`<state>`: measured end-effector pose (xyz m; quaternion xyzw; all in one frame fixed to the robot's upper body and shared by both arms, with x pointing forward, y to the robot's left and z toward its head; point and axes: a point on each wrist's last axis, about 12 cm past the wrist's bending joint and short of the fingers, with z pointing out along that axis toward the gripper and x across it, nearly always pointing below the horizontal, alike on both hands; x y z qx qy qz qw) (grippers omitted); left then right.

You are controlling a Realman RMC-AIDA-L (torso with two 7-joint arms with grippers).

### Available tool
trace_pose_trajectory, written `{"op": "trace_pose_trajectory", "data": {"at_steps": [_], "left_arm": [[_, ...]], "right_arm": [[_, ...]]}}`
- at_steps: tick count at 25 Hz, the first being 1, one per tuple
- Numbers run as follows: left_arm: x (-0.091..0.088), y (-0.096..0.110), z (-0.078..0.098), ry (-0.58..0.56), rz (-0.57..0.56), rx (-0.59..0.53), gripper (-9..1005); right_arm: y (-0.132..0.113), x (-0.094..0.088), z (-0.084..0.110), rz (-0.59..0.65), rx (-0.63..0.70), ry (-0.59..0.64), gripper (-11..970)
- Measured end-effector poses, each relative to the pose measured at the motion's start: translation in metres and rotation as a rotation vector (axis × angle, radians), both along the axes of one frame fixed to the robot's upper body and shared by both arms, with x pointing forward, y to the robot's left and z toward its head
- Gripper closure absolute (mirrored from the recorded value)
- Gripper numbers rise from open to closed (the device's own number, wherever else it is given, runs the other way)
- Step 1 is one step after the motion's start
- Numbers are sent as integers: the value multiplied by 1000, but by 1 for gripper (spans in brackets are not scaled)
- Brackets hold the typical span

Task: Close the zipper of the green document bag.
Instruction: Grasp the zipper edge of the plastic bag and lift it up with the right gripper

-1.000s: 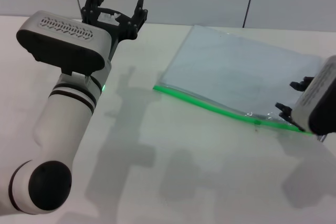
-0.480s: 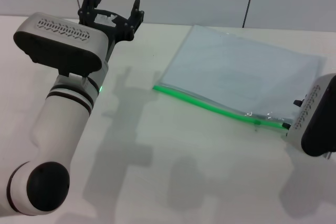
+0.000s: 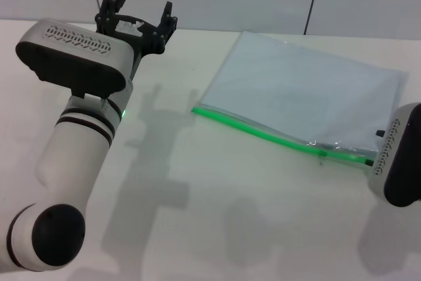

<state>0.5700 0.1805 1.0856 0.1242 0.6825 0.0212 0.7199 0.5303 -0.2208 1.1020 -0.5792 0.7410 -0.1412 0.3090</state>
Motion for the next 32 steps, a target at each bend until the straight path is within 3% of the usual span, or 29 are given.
{"op": "trace_pose_trajectory", "data": {"at_steps": [14,32], "left_arm": [[0,1,-1,2,5,3,181],[1,4,0,1,18,-3,181]], "right_arm": [[-26,6,1,15,-107,39,427],[-22,10,6,25,-114,49,455]]}}
